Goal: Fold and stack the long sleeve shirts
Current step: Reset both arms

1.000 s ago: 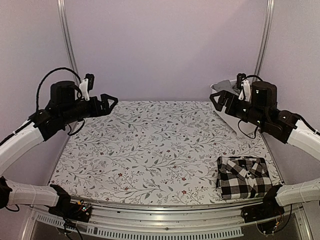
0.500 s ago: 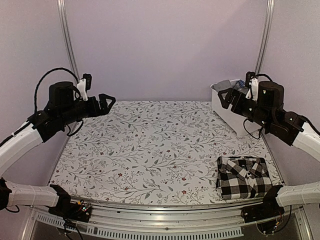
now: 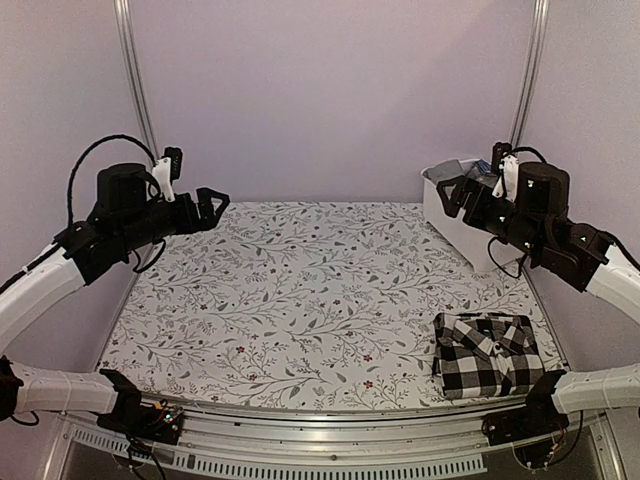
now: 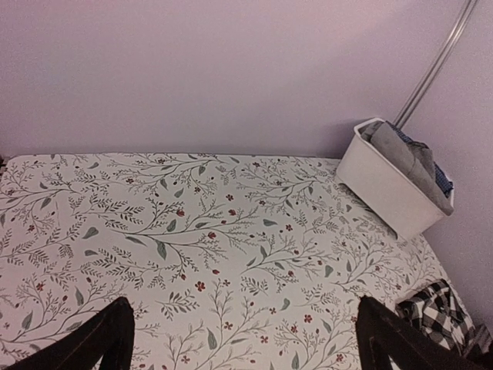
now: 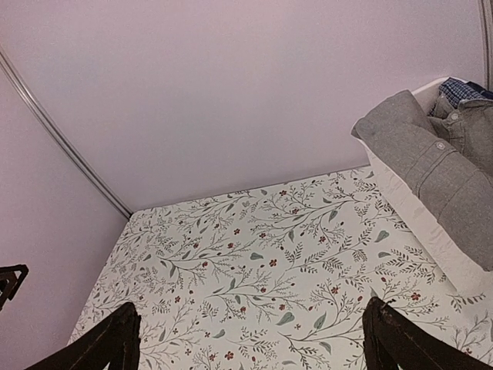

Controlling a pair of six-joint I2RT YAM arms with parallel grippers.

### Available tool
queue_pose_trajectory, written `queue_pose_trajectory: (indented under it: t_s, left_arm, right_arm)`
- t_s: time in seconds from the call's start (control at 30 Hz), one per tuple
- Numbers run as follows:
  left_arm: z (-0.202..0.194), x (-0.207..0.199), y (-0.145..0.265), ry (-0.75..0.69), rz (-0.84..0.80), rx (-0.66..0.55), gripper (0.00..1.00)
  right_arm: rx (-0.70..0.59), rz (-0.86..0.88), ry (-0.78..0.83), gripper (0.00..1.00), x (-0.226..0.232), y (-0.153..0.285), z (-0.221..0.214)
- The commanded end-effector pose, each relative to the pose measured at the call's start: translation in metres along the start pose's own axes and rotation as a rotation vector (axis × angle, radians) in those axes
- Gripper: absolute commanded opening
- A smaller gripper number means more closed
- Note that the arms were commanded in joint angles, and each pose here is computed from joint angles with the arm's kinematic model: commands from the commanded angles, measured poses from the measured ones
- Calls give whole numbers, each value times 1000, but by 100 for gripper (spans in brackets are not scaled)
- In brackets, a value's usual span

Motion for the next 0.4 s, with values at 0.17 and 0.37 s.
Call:
queue_pose_trajectory:
  t_s: [0.17,0.37]
  left_arm:
    - [7,-2,-2,-30,-5,-18,100]
    - [9,-3,-2,-35,-8,-26,100]
  right_arm:
    - [-26,-16,17,99,-2,-4,1]
    - [-34,-26,24,99,-3,-5,1]
Point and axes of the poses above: each gripper's point midway between its finger pads, its own y axis back along the fingers, its own x axis along the line the jaws close on, z = x × y, the point moved 9 cm from there along y, back along the fingers, and after that the axes turned 5 degrees about -y, right-handed, at the moved point
